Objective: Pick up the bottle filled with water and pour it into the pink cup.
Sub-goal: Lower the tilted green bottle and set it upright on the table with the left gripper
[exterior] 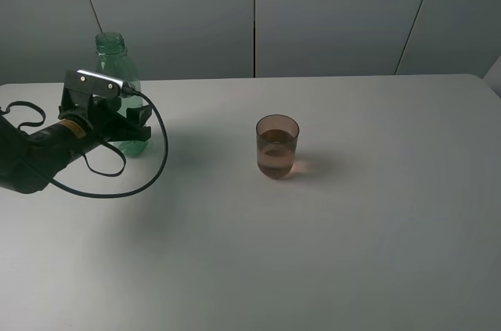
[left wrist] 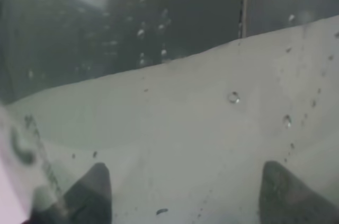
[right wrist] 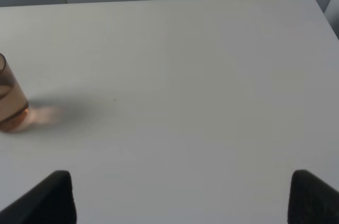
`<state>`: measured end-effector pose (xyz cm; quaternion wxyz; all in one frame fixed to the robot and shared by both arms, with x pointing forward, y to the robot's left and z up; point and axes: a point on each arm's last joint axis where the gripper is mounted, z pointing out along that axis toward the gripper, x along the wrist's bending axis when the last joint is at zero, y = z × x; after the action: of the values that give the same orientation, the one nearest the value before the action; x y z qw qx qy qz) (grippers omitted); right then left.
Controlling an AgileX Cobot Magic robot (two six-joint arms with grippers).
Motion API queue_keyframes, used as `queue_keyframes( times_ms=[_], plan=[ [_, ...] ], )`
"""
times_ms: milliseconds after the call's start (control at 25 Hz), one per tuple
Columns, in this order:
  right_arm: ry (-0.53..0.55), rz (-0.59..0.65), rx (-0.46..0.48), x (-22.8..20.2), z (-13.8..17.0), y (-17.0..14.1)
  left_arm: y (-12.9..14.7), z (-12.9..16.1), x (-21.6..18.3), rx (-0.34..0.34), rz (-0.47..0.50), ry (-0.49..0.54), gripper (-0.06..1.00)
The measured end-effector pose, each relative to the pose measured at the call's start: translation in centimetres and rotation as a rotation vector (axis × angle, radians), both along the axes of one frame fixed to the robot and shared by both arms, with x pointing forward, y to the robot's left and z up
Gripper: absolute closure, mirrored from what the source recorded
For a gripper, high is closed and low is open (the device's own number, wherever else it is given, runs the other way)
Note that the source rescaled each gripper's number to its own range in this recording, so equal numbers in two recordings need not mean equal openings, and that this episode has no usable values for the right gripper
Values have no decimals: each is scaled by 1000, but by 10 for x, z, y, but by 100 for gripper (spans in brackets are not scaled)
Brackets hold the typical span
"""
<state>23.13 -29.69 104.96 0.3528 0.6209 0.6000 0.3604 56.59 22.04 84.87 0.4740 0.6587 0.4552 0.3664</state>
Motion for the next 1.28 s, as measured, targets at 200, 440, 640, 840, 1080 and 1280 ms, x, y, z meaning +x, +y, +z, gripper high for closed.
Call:
queue_keyframes(
  times_ms=[200, 440, 640, 840, 1080, 1280],
  plan=[
    [0, 0, 0, 0, 0, 0, 0, 0, 0, 15, -4, -2, 94],
    [0, 0, 0, 0, 0, 0, 1, -4, -1, 31, 1, 43, 44],
    [0, 0, 0, 0, 0, 0, 2, -8, -6, 40, 1, 75, 36],
    [0, 0, 0, 0, 0, 0, 3, -7, -8, 49, 1, 101, 36],
    [0, 0, 0, 0, 0, 0, 3, 5, -8, 61, 4, 118, 35],
    [0, 0, 0, 0, 0, 0, 4, 10, -10, 84, 8, 183, 35]
  ],
)
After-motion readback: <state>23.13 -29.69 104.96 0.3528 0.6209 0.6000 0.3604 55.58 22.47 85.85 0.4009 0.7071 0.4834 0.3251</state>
